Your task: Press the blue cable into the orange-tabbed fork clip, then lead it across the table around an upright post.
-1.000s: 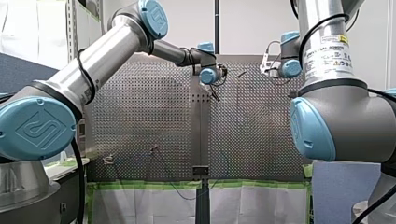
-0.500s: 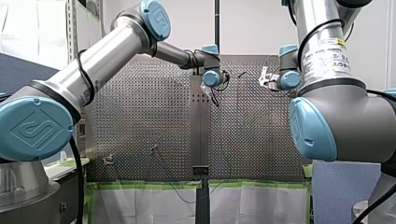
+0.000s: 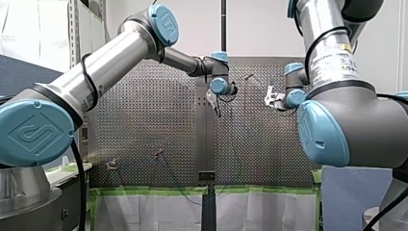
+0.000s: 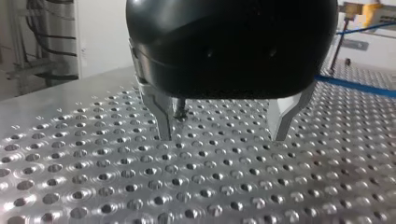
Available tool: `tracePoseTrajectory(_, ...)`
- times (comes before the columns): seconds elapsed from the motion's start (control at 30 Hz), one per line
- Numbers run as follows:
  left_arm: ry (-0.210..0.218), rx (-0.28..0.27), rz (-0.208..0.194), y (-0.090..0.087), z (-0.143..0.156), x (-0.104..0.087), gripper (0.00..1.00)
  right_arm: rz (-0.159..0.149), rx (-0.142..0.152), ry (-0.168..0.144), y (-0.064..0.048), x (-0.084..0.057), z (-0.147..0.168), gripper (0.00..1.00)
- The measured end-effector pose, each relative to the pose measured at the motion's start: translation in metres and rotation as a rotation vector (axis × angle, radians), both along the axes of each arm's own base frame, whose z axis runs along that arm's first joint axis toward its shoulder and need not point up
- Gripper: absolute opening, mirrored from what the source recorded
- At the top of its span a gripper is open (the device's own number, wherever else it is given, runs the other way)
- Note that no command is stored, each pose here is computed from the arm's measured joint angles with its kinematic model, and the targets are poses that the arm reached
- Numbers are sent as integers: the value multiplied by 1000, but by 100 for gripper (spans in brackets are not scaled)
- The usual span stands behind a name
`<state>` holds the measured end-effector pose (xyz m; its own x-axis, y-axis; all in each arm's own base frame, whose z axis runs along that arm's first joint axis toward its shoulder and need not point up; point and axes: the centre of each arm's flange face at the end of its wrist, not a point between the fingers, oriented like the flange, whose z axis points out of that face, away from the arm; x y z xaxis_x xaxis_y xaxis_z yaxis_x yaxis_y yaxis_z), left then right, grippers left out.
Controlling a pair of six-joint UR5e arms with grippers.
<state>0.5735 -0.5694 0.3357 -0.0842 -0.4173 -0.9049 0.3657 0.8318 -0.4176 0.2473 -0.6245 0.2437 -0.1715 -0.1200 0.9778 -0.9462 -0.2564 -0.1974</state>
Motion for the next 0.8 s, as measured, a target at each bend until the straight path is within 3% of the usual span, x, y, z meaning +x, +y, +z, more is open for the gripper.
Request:
tracePoseTrajectory(0.3, -4, 81, 75, 11, -3, 4, 100, -10, 59, 16, 9, 4, -68, 1)
tracePoseTrajectory(0.67, -6, 90, 86, 12, -3, 4, 100, -63, 96, 67, 5, -2, -136, 1)
tracePoseTrajectory(0.8, -6, 90, 89, 12, -3, 5, 100, -72, 103, 72, 3, -5, -156, 1)
